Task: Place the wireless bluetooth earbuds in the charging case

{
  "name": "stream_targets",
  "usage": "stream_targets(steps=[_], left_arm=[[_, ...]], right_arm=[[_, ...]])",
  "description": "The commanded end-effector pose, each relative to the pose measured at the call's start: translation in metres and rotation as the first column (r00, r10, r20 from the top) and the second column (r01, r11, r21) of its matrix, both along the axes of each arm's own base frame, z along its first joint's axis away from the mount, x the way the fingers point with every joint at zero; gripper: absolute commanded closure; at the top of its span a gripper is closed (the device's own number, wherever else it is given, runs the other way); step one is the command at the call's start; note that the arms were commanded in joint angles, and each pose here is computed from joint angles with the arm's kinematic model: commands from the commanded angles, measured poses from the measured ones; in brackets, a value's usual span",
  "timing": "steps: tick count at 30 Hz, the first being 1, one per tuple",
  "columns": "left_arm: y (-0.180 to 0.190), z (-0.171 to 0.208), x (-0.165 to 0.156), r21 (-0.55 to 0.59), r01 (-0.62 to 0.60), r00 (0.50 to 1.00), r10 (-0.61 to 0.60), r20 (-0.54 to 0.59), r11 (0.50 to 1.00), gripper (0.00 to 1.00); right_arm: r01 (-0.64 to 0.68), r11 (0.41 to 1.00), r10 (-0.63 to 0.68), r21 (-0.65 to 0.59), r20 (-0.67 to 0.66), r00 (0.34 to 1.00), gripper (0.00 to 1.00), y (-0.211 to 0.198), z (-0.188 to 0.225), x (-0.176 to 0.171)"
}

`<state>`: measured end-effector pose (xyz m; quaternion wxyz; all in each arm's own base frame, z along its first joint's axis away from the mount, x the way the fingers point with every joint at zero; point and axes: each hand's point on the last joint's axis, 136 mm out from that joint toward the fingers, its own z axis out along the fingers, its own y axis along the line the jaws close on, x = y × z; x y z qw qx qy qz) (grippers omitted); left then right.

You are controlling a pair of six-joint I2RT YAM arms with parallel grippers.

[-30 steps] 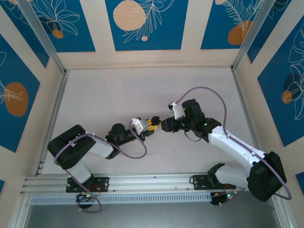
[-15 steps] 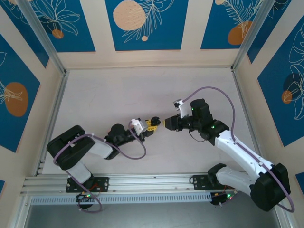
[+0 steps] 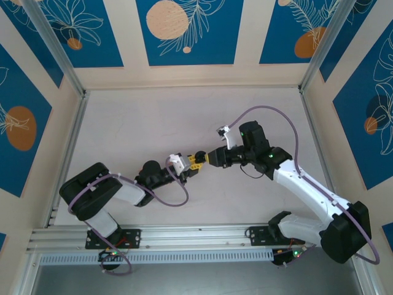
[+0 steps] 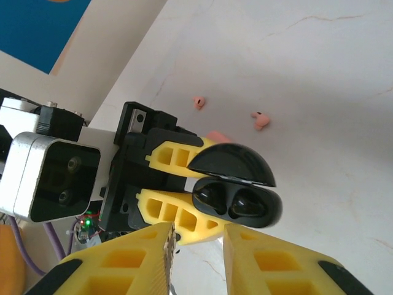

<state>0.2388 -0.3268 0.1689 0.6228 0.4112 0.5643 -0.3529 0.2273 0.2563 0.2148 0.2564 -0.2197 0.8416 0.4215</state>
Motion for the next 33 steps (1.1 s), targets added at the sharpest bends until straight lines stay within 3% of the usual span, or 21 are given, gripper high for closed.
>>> stream_targets(steps=[1,27,33], left_arm=[[-0.002,0.012,-0.010,-0.028,0.036,0.998,-0.035,0.043,0.999,0.84],[-0.001,0.015,-0.012,-0.032,0.044,0.998,-0.042,0.050,0.999,0.84],[-0.001,0.015,-0.012,-0.031,0.045,0.998,-0.044,0.053,0.999,0.84]], right_arm=[[-0.047,0.999,0.047,-0.012,-0.020,0.999,0.74,0.009,0.001,-0.006],[-0.102,0.994,0.100,-0.034,-0.064,0.993,0.81,0.029,-0.017,0.002],[-0.115,0.993,0.115,-0.021,0.001,0.993,0.80,0.024,-0.001,-0.002]])
